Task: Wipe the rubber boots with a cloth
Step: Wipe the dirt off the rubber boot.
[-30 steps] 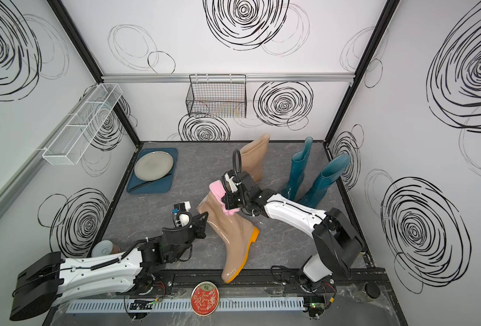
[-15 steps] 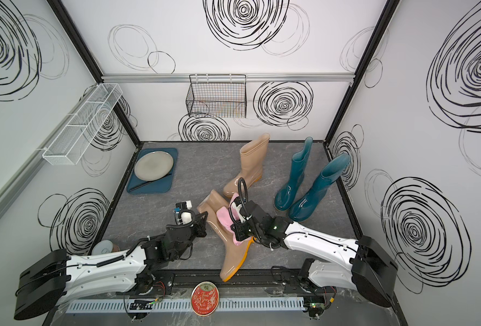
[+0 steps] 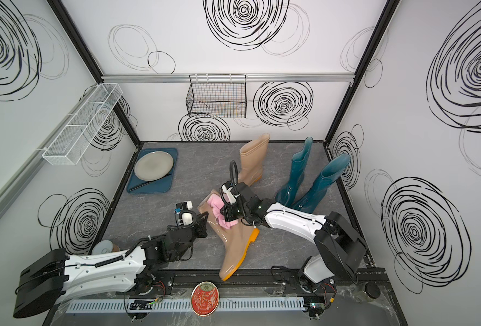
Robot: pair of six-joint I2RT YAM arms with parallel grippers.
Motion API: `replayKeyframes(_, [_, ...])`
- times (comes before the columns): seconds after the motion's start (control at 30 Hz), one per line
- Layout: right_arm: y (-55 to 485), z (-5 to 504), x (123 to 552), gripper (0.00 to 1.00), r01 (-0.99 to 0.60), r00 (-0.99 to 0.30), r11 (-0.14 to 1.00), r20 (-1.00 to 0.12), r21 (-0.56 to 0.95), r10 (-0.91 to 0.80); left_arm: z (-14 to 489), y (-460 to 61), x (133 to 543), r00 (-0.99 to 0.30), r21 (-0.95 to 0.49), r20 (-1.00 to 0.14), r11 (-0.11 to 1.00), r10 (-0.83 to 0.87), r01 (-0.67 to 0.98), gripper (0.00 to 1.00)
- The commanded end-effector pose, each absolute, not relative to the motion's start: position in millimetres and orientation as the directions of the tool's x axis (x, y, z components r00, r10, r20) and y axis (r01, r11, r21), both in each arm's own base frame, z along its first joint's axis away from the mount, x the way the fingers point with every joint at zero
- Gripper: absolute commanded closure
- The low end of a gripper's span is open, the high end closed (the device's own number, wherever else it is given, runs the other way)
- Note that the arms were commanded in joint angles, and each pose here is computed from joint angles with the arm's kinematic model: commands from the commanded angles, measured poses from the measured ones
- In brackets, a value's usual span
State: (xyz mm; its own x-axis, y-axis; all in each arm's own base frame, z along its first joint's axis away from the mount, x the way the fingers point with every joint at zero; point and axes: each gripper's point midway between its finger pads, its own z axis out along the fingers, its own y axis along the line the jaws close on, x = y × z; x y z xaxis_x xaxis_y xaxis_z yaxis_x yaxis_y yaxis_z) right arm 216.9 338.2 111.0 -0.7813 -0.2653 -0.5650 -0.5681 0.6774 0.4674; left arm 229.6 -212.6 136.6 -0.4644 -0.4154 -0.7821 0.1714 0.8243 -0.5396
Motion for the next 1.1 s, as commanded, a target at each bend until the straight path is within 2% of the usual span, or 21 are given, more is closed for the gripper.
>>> replayKeyframes(0.0, [317, 101, 187, 1.00, -0.564, -0.784, 0.715, -0.541, 0.413, -0.305, 160, -218, 235, -0.421, -0.585, -0.772, 0.791, -0.476, 0.179, 1.00])
replayKeyframes(0.1, [296, 91, 159, 1.00, -0.568, -0.780, 0.731, -0.531, 0.379, -0.331, 161, -217, 236, -0.414, -0.582, -0.776, 0.793, -0.477, 0.177, 1.00])
replayKeyframes(0.2, [294, 98, 130, 1.00, -0.614, -0.752, 0.692, -0.548, 0.379, -0.367, 160, -216, 237, -0.413, -0.585, -0.774, 0.792, -0.480, 0.175, 1.00])
replayKeyframes(0.4, [329, 121, 83, 1.00, -0.762, -0.640, 0.486, -0.608, 0.428, -0.469, 159, -218, 238, -0.414, -0.591, -0.769, 0.788, -0.487, 0.173, 1.00])
replayKeyframes(0.43, [333, 118, 84, 1.00, -0.769, -0.633, 0.481, -0.607, 0.421, -0.481, 160, -218, 238, -0.413, -0.595, -0.768, 0.785, -0.490, 0.174, 1.00])
replayKeyframes(0.57, [340, 113, 129, 1.00, -0.718, -0.663, 0.601, -0.611, 0.352, -0.433, 160, -220, 236, -0.416, -0.601, -0.763, 0.780, -0.494, 0.176, 1.00])
replayKeyframes(0.67, [345, 116, 146, 1.00, -0.690, -0.706, 0.611, -0.550, 0.389, -0.446, 162, -221, 235, -0.417, -0.603, -0.762, 0.778, -0.495, 0.178, 1.00])
replayKeyframes(0.77, [344, 106, 112, 1.00, -0.755, -0.635, 0.587, -0.549, 0.293, -0.543, 165, -218, 234, -0.407, -0.599, -0.767, 0.781, -0.496, 0.177, 1.00])
replayKeyframes(0.9, [332, 91, 62, 1.00, -0.776, -0.627, 0.536, -0.491, 0.331, -0.605, 167, -213, 237, -0.391, -0.601, -0.769, 0.781, -0.505, 0.172, 1.00])
replayKeyframes(1.0, [322, 95, 50, 1.00, -0.777, -0.629, 0.526, -0.476, 0.347, -0.615, 166, -214, 241, -0.394, -0.601, -0.769, 0.780, -0.503, 0.176, 1.00])
replayKeyframes(1.07, [320, 108, 53, 1.00, -0.776, -0.628, 0.523, -0.510, 0.352, -0.588, 167, -215, 243, -0.394, -0.600, -0.770, 0.780, -0.502, 0.179, 1.00])
